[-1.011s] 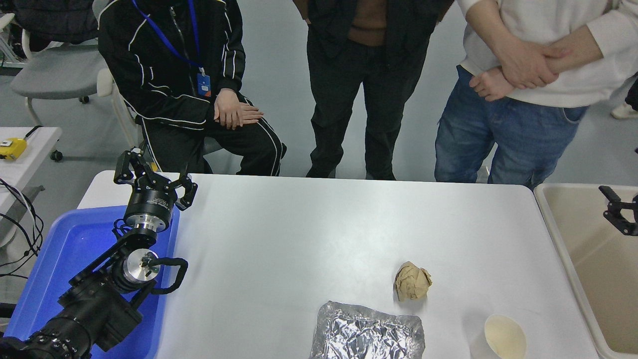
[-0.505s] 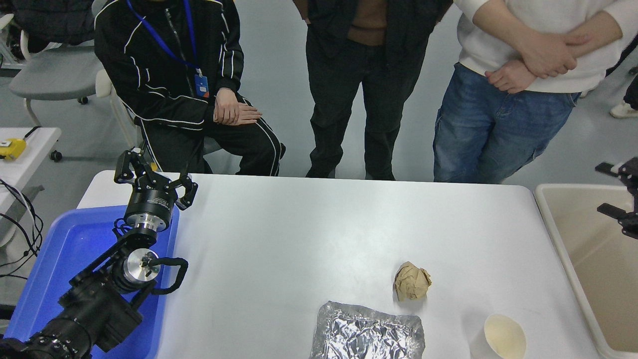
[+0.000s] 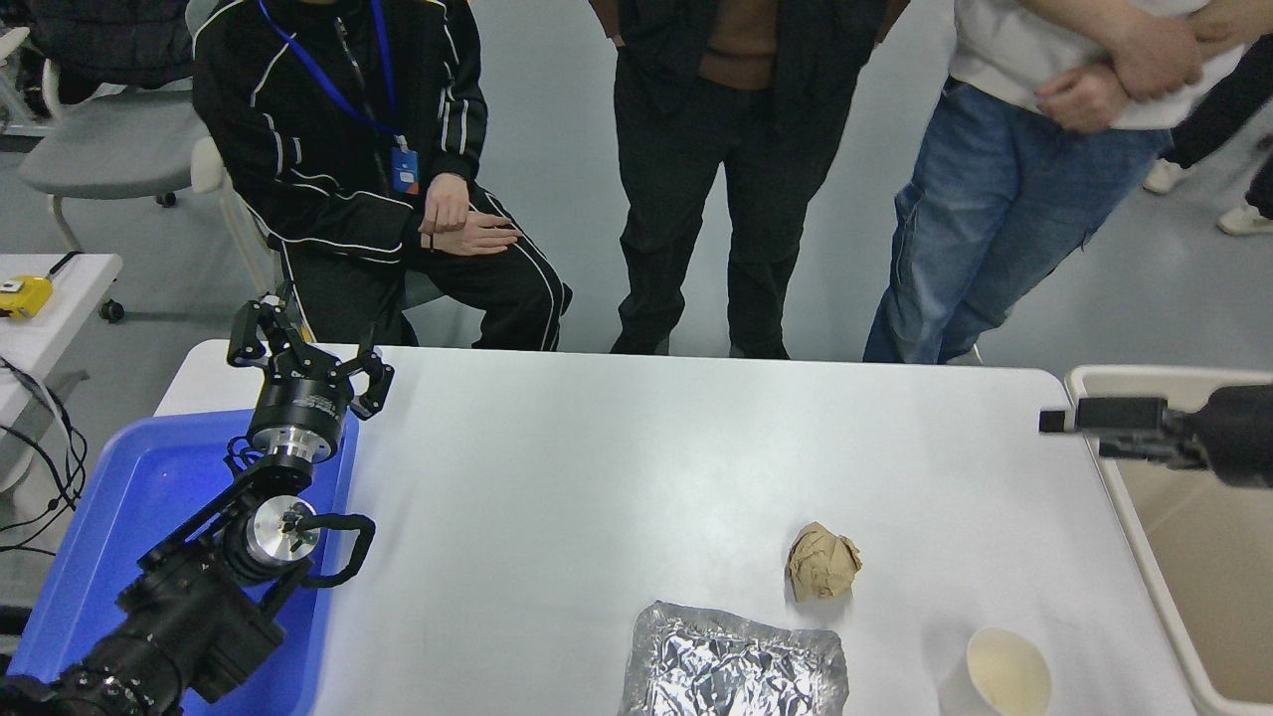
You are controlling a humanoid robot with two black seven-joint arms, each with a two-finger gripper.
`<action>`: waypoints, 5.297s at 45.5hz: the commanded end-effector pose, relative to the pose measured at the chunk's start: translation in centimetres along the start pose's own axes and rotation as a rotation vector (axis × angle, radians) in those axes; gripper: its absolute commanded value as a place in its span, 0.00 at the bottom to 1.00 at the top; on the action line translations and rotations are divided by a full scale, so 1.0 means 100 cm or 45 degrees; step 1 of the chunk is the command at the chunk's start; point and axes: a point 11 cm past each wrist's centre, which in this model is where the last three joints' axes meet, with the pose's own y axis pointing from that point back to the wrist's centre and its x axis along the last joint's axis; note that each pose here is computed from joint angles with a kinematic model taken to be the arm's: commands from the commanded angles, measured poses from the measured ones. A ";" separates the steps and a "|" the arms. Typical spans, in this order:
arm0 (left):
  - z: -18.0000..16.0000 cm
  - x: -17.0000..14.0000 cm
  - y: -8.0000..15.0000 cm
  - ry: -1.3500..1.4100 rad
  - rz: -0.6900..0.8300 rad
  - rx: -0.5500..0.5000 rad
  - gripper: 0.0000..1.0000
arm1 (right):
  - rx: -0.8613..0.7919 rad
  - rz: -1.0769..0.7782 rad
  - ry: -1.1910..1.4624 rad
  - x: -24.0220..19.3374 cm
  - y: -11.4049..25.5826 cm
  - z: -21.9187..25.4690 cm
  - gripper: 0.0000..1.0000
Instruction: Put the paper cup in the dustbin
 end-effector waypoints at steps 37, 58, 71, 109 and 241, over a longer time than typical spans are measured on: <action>0.000 0.000 0.000 0.001 0.000 0.000 1.00 | 0.023 -0.229 0.253 -0.106 -0.017 -0.004 1.00; 0.000 0.000 0.000 0.001 0.000 0.000 1.00 | 0.145 -0.229 0.257 -0.126 -0.054 -0.024 0.99; 0.000 0.000 0.000 -0.001 -0.001 0.000 1.00 | 0.097 -0.224 0.235 -0.135 -0.062 -0.008 0.96; 0.000 0.000 0.000 0.001 0.000 0.000 1.00 | -0.022 -0.176 0.187 -0.134 -0.053 0.039 0.00; 0.000 0.000 0.000 -0.001 -0.001 0.000 1.00 | -1.013 0.862 -0.713 -0.102 0.075 0.227 0.00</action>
